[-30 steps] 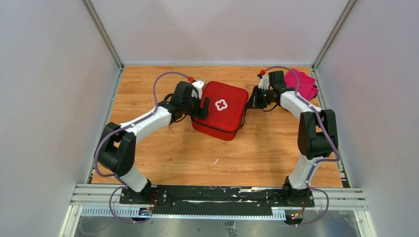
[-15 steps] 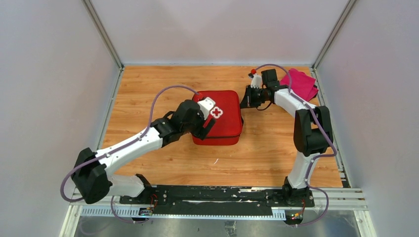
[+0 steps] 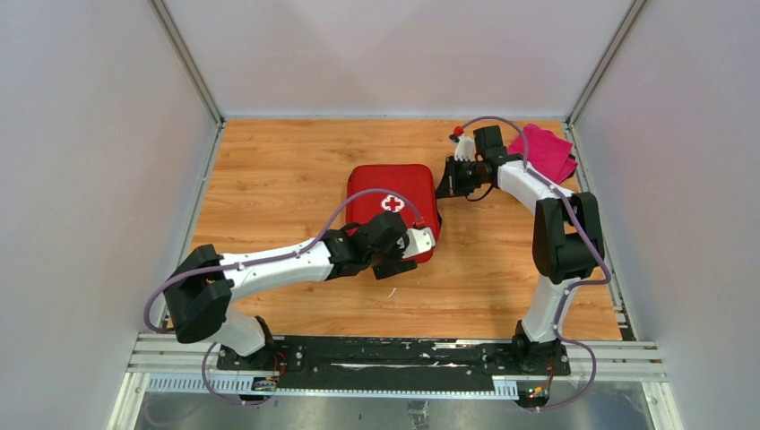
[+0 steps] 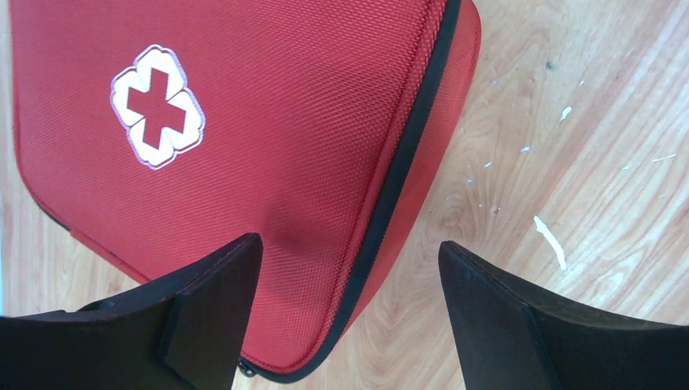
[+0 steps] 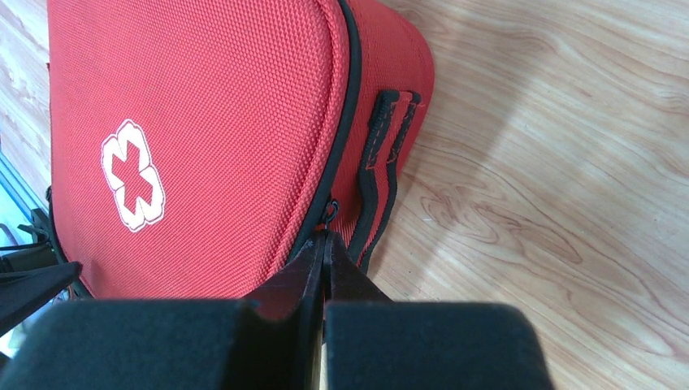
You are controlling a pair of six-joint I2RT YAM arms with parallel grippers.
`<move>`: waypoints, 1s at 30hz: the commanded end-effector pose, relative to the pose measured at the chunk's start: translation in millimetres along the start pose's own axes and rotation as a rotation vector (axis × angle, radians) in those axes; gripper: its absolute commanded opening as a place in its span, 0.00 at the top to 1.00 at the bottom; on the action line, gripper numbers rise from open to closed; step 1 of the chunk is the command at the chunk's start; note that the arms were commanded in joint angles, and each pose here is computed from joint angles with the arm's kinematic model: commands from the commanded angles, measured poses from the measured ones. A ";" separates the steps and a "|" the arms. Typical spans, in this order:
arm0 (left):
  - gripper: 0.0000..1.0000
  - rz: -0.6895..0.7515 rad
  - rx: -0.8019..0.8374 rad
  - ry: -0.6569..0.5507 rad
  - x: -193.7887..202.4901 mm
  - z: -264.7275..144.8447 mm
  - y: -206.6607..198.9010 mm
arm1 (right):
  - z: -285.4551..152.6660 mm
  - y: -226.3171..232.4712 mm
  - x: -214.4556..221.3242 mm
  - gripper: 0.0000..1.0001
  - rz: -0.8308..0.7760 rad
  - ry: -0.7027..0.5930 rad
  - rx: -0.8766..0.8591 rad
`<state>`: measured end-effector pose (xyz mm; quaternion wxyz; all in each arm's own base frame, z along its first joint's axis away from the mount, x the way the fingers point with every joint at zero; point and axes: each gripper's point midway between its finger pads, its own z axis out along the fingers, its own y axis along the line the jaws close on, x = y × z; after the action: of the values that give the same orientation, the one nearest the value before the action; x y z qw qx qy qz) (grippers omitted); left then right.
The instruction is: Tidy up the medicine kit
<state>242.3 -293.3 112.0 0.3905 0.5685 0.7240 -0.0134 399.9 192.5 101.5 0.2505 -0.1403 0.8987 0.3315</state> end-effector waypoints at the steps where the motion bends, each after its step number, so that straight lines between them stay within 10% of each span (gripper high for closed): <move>1: 0.17 0.084 0.004 0.045 1.8 11.2 -0.4 | -5.4 4.9 15.1 1.00 -0.010 0.066 0.030; 14: 0.47 0.051 -0.062 0.154 20.8 28.6 4.1 | -28.1 -2.3 35.6 1.00 -0.005 0.119 0.138; 30: 0.49 -0.015 -0.033 0.132 11.3 33.1 6.6 | -52.9 43.6 113.5 1.00 -0.026 0.216 0.073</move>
<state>262.4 -295.2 90.4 0.3567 0.5724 0.7368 0.0482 309.9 176.9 102.3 0.2056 -0.1652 0.9255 0.2718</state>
